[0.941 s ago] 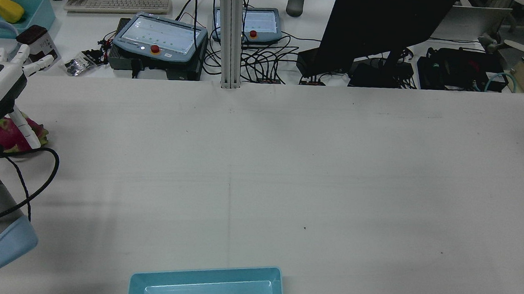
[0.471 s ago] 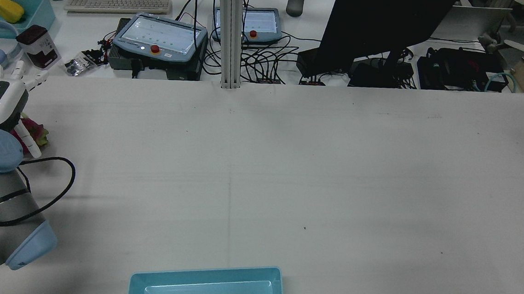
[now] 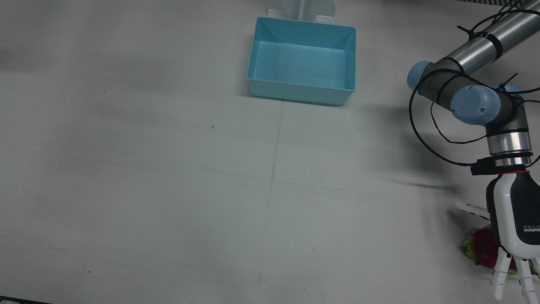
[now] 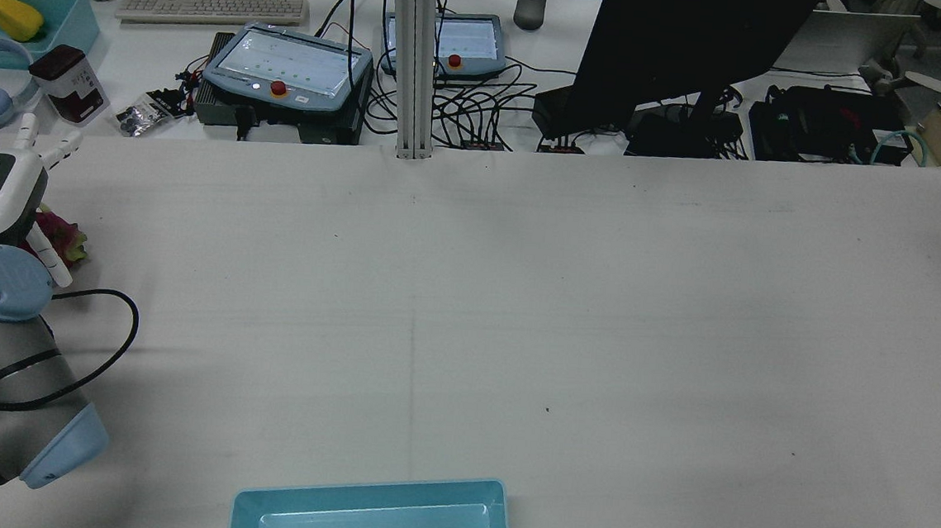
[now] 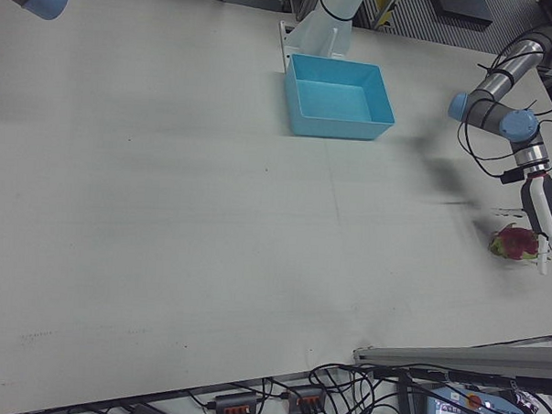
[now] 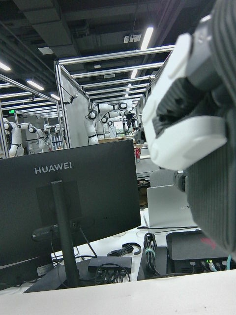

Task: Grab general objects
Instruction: 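Reach the left hand toward the pink dragon fruit, then close the left hand's fingers around the dragon fruit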

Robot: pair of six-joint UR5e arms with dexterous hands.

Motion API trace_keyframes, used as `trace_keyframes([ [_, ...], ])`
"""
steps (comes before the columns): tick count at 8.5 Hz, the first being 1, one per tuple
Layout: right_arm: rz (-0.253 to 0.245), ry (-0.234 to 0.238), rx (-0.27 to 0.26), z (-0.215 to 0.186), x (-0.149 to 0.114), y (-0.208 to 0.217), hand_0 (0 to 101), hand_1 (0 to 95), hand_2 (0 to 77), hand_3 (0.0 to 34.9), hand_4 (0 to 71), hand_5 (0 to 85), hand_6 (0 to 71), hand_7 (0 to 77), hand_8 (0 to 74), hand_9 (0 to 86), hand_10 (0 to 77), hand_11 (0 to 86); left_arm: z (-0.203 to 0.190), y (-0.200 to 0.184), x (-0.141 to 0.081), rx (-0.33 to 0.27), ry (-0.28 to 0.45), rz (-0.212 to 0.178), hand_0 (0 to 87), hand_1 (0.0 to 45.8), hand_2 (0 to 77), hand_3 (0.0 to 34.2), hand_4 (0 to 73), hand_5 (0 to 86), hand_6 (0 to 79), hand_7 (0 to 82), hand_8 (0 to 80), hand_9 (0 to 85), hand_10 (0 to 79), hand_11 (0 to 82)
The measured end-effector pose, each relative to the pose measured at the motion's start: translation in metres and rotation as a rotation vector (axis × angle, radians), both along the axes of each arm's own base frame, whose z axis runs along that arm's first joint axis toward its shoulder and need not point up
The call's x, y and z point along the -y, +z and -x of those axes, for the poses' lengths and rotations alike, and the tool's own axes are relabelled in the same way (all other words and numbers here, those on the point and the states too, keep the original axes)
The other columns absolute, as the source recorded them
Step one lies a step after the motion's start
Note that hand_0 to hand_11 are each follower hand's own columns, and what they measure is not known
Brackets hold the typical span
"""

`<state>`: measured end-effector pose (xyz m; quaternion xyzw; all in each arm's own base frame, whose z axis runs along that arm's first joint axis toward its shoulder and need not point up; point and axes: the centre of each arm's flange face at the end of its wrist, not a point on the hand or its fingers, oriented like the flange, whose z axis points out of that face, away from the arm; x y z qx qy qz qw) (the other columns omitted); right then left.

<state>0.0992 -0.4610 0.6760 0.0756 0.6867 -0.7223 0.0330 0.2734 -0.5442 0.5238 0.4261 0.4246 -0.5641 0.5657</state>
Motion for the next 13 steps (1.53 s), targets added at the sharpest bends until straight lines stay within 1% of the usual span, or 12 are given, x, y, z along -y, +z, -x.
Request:
trace_keyframes([
  [1,0.001,0.000,0.000,0.000,0.000,0.000,0,94.9,77.4,0.0,0.0,0.0,0.0,0.0,0.0,0.5,0.0,0.0,-0.003,0.006,0.001,0.005,-0.001,0.001,47.8,0.0,0.5,27.4,0.5,1.6,0.0,0.0,1.1,0.5,39.3,0.5],
  [2,0.001,0.000,0.000,0.000,0.000,0.001,0,94.9,77.4,0.0,0.0,0.0,0.0,0.0,0.0,0.5,0.0,0.0,-0.002,0.009,0.001,0.016,-0.021,-0.004,47.8,0.0,0.5,27.8,0.5,1.6,0.0,0.0,1.1,0.5,39.3,0.5],
  [3,0.001,0.000,0.000,0.000,0.000,0.001,0,94.9,77.4,0.0,0.0,0.0,0.0,0.0,0.0,0.5,0.0,0.0,-0.005,0.014,-0.001,0.034,-0.037,-0.004,47.0,0.0,0.5,26.5,0.5,1.6,0.0,0.0,1.1,0.5,39.3,0.5],
  [5,0.001,0.000,0.000,0.000,0.000,0.001,0,94.9,77.4,0.0,0.0,0.0,0.0,0.0,0.0,0.5,0.0,0.5,-0.017,0.026,-0.008,0.068,-0.041,0.006,45.8,0.0,0.5,21.6,2.7,1.6,0.0,0.0,1.1,0.5,39.3,0.5],
  [6,0.001,0.000,0.000,0.000,0.000,0.001,0,94.9,77.4,0.0,0.0,0.0,0.0,0.0,0.0,0.5,0.0,0.5,-0.019,0.030,-0.010,0.077,-0.044,0.008,45.8,0.0,0.5,18.0,1.1,1.6,0.0,0.0,1.1,0.5,39.3,0.5],
  [7,0.001,0.000,0.000,0.000,0.000,0.000,0,94.9,77.4,0.0,0.0,0.0,0.0,0.0,0.0,0.5,0.0,0.5,-0.020,0.032,-0.011,0.081,-0.046,0.008,45.8,0.0,0.5,18.0,1.1,1.6,0.0,0.0,1.1,0.5,39.3,0.5],
  [8,0.001,0.000,0.000,0.000,0.000,0.000,0,94.9,77.4,0.0,0.0,0.0,0.0,0.0,0.0,0.5,0.0,0.5,-0.021,0.032,-0.010,0.084,-0.054,0.005,45.9,0.0,0.5,13.7,0.5,1.6,0.0,0.0,1.1,0.5,39.3,0.5],
  [9,0.001,0.000,0.000,0.000,0.000,0.000,0,94.9,77.4,0.0,0.0,0.0,0.0,0.0,0.0,0.5,0.0,0.0,-0.023,0.029,-0.008,0.093,-0.057,-0.001,45.9,0.0,0.5,8.6,0.5,1.6,0.0,0.0,1.1,0.5,39.3,0.5],
  [10,0.001,0.000,0.000,0.000,0.000,0.001,0,94.9,77.4,0.0,0.0,0.0,0.0,0.0,0.0,0.5,0.0,0.0,-0.026,0.023,-0.004,0.109,-0.055,-0.012,45.7,0.0,0.5,0.0,0.5,16.9,0.0,0.0,1.1,0.5,39.8,0.5],
  [11,0.001,0.000,0.000,0.000,0.000,0.001,0,94.9,77.4,0.0,0.0,0.0,0.0,0.0,0.0,0.5,0.0,0.5,-0.028,0.019,0.000,0.124,-0.052,-0.026,45.7,0.0,0.5,0.0,0.5,16.9,0.0,0.0,1.1,0.5,39.8,0.5],
  [13,0.001,0.000,0.000,0.000,0.000,0.001,0,94.9,77.4,0.0,0.0,0.0,0.0,0.0,0.0,0.5,0.0,0.0,-0.030,0.023,0.008,0.140,-0.053,-0.039,45.7,0.0,0.5,0.0,0.5,51.8,0.0,0.0,1.1,0.5,39.8,0.5],
])
